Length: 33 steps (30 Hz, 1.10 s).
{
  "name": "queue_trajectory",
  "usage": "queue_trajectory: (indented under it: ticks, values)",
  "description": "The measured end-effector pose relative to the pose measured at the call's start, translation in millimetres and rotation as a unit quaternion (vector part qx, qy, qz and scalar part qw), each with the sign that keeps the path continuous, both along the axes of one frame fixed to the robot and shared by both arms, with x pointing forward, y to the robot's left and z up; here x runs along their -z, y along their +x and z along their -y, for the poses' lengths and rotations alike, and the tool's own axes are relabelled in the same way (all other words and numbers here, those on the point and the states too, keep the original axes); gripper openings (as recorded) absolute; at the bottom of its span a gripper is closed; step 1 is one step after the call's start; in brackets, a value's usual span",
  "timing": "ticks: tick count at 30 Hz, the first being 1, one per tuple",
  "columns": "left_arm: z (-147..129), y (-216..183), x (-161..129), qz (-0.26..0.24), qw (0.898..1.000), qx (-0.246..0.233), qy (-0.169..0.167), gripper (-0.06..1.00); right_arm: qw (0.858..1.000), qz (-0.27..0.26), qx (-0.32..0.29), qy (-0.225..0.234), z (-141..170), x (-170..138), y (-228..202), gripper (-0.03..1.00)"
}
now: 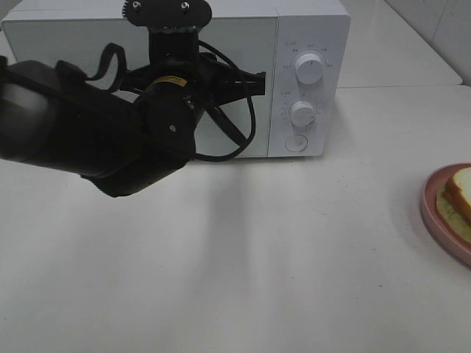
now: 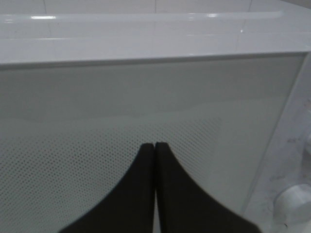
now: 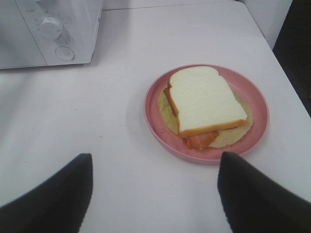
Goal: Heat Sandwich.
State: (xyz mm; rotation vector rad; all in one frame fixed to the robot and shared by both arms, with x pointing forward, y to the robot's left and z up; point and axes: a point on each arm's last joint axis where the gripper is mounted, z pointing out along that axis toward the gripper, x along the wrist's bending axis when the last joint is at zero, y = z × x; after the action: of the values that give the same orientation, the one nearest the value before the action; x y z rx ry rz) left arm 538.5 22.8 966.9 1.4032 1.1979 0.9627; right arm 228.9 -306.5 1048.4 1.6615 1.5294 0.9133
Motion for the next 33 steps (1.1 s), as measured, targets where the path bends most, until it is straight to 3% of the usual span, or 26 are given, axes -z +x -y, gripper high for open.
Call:
queue_trajectory:
  ticks: [7, 9, 16, 19, 20, 24, 29, 33]
  values:
    - [-11, -21, -7, -0.033, 0.998, 0.059, 0.019, 0.0, 1.0, 0.0, 0.0, 0.0, 0, 0, 0, 0.7]
    - [-16, -32, -10, -0.046, 0.994, 0.094, 0.034, 0.0, 1.0, 0.0, 0.0, 0.0, 0, 0, 0, 0.7]
    - [-20, -50, -28, -0.084, 0.981, 0.171, 0.041, 0.0, 1.0, 0.0, 0.0, 0.0, 0, 0, 0, 0.7]
    - [-21, -59, -36, -0.11, 0.967, 0.223, 0.058, 0.0, 1.0, 0.0, 0.0, 0.0, 0, 0, 0, 0.7]
    - [-21, -59, -36, -0.11, 0.967, 0.223, 0.058, 0.0, 1.0, 0.0, 0.0, 0.0, 0, 0, 0, 0.7]
    - [-27, -66, -39, -0.155, 0.945, 0.276, 0.083, 0.0, 1.0, 0.0, 0.0, 0.0, 0, 0, 0, 0.7]
    - [-39, -65, -38, -0.207, 0.933, 0.284, 0.082, 0.0, 1.0, 0.0, 0.0, 0.0, 0, 0, 0, 0.7]
    - [-61, -68, -38, -0.285, 0.911, 0.282, 0.098, 0.0, 1.0, 0.0, 0.0, 0.0, 0, 0, 0, 0.7]
